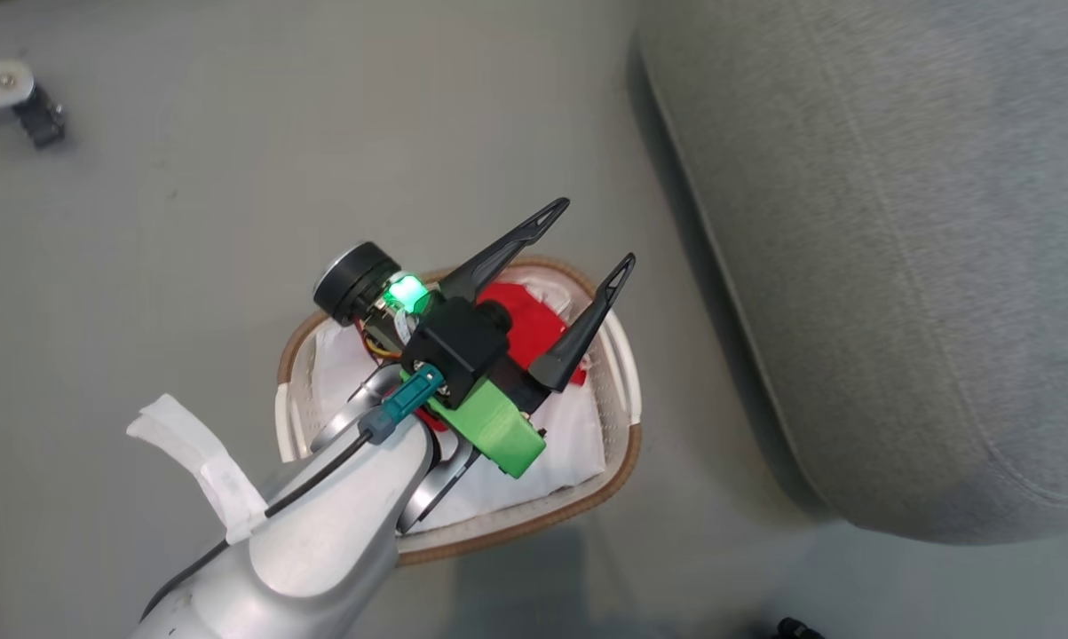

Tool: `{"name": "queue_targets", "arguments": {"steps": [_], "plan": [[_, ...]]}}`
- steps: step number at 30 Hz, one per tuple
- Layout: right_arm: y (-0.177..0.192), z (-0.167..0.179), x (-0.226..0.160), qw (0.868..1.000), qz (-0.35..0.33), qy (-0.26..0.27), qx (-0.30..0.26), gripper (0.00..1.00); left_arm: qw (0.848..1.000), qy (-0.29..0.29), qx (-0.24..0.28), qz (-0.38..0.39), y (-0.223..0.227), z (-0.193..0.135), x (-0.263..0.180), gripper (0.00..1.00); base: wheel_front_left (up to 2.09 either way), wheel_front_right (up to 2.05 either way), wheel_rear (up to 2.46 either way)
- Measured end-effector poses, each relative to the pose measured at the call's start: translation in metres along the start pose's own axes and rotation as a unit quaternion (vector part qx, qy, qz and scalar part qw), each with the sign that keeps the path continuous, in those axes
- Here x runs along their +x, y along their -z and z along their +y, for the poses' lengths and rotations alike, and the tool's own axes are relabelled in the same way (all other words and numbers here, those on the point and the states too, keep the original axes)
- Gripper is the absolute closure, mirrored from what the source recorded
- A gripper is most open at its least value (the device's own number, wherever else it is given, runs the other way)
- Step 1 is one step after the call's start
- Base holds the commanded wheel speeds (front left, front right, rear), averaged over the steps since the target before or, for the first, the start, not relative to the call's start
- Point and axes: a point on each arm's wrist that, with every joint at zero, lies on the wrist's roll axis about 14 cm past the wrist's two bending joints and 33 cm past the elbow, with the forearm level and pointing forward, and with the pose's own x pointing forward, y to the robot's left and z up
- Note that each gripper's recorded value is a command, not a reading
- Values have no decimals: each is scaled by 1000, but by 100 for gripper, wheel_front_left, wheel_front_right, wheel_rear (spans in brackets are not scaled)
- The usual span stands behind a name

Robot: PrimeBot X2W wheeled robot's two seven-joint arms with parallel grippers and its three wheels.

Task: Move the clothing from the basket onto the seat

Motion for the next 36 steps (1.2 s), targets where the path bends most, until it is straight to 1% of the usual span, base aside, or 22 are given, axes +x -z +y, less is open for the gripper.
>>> {"name": "queue_targets", "arguments": {"steps": [3, 5, 8, 11, 13, 17, 20, 23, 24, 26, 29, 30, 31, 32, 36], "plan": [[19, -3, 21, 1000, 17, 20, 1, 100, 1000, -13, -3, 3, 10, 13, -4, 0, 0, 0, 0], [38, 4, 29, 999, 34, 24, 0, 100, 1000, -26, -6, 7, 19, 24, -8, 0, 0, 0, 0], [77, 30, 34, 997, 72, 20, 6, 100, 999, -48, -14, 15, 34, 41, -14, 0, 0, 0, 0], [117, 68, 31, 994, 108, 1, 19, 100, 998, -59, -26, 29, 52, 49, -20, 0, 0, 0, 0], [149, 100, 22, 990, 140, -21, 24, 100, 997, -66, -35, 38, 64, 54, -24, 0, 0, 0, 0], [206, 159, -12, 976, 205, -62, 38, 100, 994, -79, -47, 51, 84, 66, -31, 0, 0, 0, 0], [236, 191, -40, 964, 247, -87, 46, 100, 993, -87, -53, 67, 100, 73, -38, 0, 0, 0, 0], [251, 209, -61, 956, 269, -101, 52, 100, 991, -89, -58, 76, 109, 75, -42, 0, 0, 0, 0], [252, 212, -66, 955, 272, -102, 56, 94, 991, -88, -59, 76, 111, 75, -41, 0, 0, 0, 0], [253, 212, -75, 954, 276, -101, 58, 87, 991, -88, -63, 74, 111, 74, -39, 0, 0, 0, 0], [252, 206, -88, 953, 280, -93, 59, 68, 992, -83, -63, 70, 109, 72, -36, 0, 0, 0, 0], [250, 204, -91, 953, 281, -91, 62, 56, 992, -82, -62, 70, 108, 72, -35, 0, 0, 0, 0], [248, 204, -93, 954, 280, -89, 65, 24, 992, -81, -61, 69, 106, 72, -34, 0, 0, 0, 0], [246, 203, -96, 953, 281, -89, 67, 0, 993, -81, -62, 67, 105, 71, -34, 0, 0, 0, 0], [239, 200, -113, 951, 286, -89, 76, 0, 993, -79, -60, 62, 96, 68, -32, 0, 0, 0, 0]]}}
